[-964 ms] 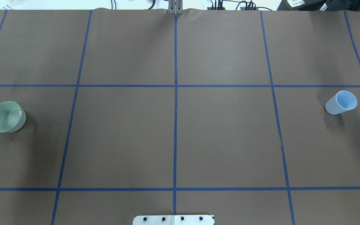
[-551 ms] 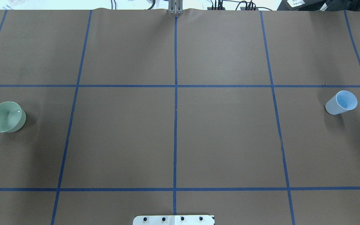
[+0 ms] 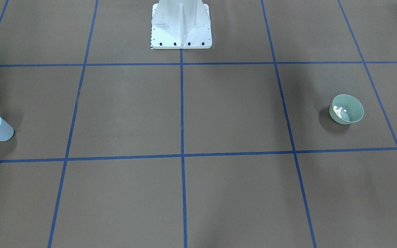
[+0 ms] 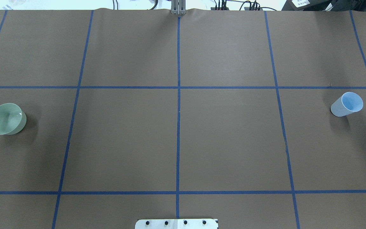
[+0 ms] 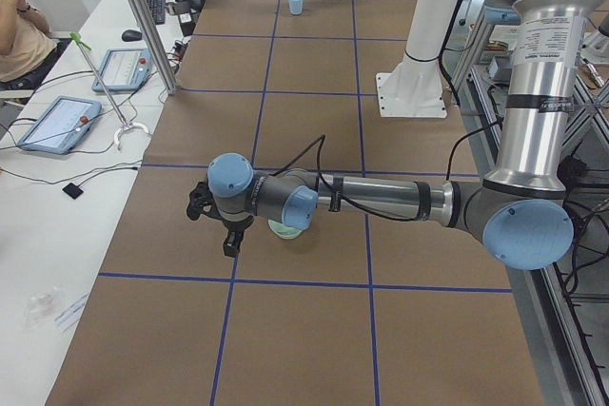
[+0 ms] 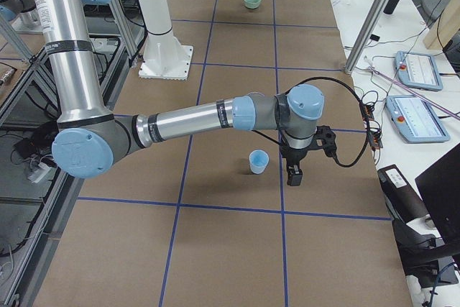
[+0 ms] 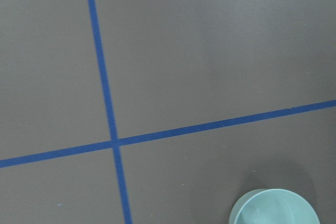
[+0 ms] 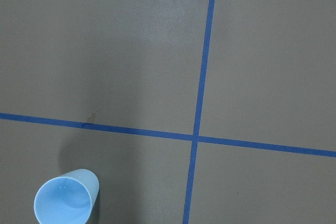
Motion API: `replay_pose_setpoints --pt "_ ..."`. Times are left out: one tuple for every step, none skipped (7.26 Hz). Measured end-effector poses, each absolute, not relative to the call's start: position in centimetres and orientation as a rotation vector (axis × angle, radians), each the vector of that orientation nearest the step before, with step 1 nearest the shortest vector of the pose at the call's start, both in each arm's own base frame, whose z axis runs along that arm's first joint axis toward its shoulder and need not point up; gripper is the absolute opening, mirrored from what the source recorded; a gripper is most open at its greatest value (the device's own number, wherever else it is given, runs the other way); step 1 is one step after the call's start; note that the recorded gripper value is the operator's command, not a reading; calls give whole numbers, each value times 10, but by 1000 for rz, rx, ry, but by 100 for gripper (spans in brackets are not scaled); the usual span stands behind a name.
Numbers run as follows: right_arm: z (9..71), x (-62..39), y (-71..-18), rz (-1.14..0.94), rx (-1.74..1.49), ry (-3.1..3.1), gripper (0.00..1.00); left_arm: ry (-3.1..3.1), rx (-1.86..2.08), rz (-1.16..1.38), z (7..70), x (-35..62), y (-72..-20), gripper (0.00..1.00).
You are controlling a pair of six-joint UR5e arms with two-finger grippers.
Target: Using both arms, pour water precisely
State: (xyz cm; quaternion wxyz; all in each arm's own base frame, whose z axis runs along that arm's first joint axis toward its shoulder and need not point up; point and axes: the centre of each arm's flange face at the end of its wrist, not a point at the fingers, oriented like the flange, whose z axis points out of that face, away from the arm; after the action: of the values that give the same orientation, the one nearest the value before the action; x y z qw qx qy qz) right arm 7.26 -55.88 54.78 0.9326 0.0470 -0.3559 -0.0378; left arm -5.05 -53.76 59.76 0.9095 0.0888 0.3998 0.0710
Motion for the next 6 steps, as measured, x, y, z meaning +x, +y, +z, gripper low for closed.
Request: replay_pose_setpoints --pt "549 72 -558 -78 94 -728 100 804 164 142 600 -72 -535 100" --pt "551 72 -558 -79 91 -728 100 797 153 96 601 -95 -531 100" --pt "552 71 -557 -79 88 -729 100 797 140 22 601 -112 -527 100" --pt "554 71 -557 -78 85 -729 100 798 141 -29 600 -119 -525 100" --pt "555 71 -556 -76 83 -730 100 799 159 -43 603 -122 -521 100" --pt "556 70 -555 -75 80 -730 100 797 191 -36 607 -121 -516 100"
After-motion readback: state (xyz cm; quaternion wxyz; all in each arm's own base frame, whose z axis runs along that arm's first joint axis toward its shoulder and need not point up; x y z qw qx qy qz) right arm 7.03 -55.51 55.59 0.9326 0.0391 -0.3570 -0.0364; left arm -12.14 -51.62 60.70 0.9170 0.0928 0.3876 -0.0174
